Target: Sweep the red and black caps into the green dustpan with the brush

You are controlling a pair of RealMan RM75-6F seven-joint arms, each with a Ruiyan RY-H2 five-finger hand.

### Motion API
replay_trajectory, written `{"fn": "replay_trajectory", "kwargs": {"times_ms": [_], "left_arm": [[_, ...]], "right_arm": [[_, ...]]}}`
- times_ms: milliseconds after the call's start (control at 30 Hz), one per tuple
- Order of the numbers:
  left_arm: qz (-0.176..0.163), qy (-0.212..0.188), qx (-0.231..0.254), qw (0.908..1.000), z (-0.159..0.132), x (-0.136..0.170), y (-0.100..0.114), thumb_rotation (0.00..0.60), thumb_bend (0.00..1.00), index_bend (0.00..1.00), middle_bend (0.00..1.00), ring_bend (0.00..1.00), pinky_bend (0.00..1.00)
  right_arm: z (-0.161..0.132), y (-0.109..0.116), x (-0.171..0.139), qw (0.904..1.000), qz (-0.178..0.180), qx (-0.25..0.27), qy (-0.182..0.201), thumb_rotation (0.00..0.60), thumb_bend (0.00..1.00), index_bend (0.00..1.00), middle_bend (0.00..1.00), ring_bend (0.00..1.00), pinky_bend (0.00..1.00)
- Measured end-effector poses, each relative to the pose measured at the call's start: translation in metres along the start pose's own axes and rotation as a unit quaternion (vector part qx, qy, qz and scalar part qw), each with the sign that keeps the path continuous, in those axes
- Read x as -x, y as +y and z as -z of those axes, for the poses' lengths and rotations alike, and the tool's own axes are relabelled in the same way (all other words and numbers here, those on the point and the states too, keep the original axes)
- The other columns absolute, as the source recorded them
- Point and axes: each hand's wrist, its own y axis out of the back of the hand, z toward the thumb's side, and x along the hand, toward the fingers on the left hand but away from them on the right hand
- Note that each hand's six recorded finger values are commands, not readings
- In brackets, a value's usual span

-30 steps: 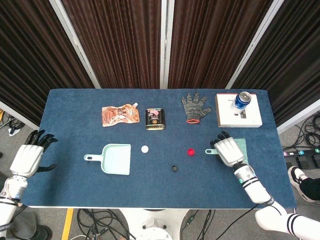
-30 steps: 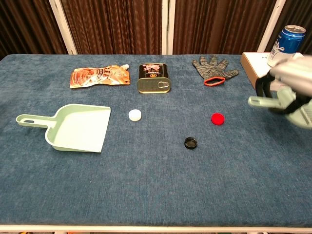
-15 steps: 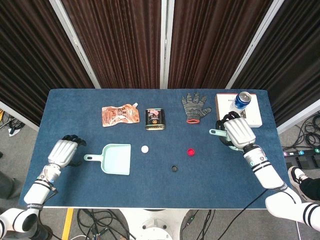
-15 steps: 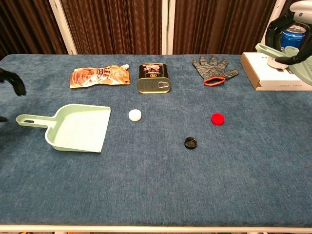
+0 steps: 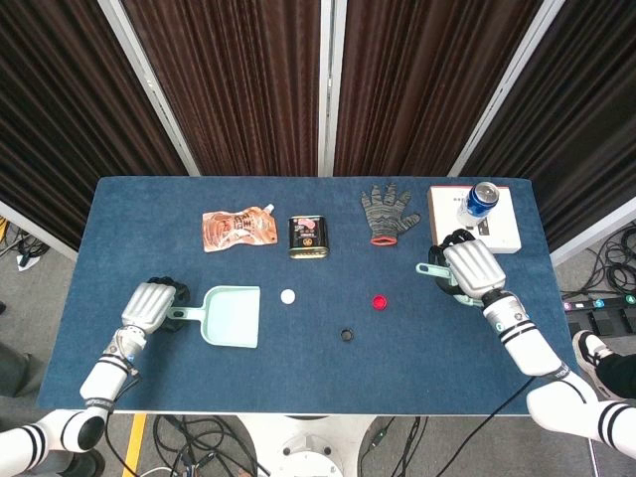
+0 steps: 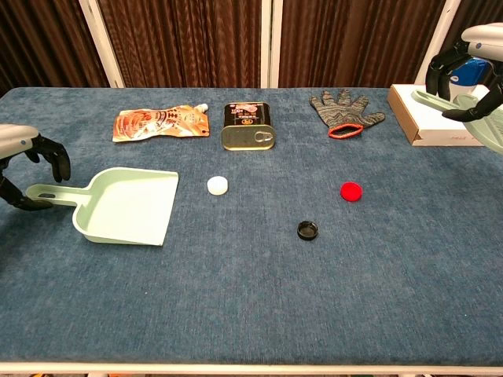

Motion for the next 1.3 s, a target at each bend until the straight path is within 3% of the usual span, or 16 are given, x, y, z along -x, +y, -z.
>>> {"fn": "replay_trajectory", "kwargs": {"times_ms": [533, 833, 1300], "left_arm": [[0.013, -0.007, 0.0, 0.9999, -0.007, -0.003, -0.006, 0.6, 0.33, 0.47, 0.46, 0.29, 0.26], [0.011, -0.021, -0.019, 0.9995, -0.011, -0.002, -0.006, 0.6, 0.34, 0.5, 0.49, 0.32, 0.26], [0.033, -0.036, -0.059, 0.9971, -0.02, -0.016, 0.014, 0.6, 0.35, 0.51, 0.5, 0.32, 0.26]], "right_arm": [[-0.006, -0.013, 0.0, 0.9998, -0.012, 0.013, 0.006, 0.6, 0.42, 0.69, 0.61, 0.27, 0.19], [-0.017, -0.025, 0.005, 0.998, -0.024, 0.054, 0.021, 0.6, 0.46, 0.7, 0.62, 0.28, 0.19], [-0.066, -0.057, 0.041, 0.9801, -0.04, 0.159, 0.112, 0.6, 0.57, 0.72, 0.62, 0.28, 0.19]]}}
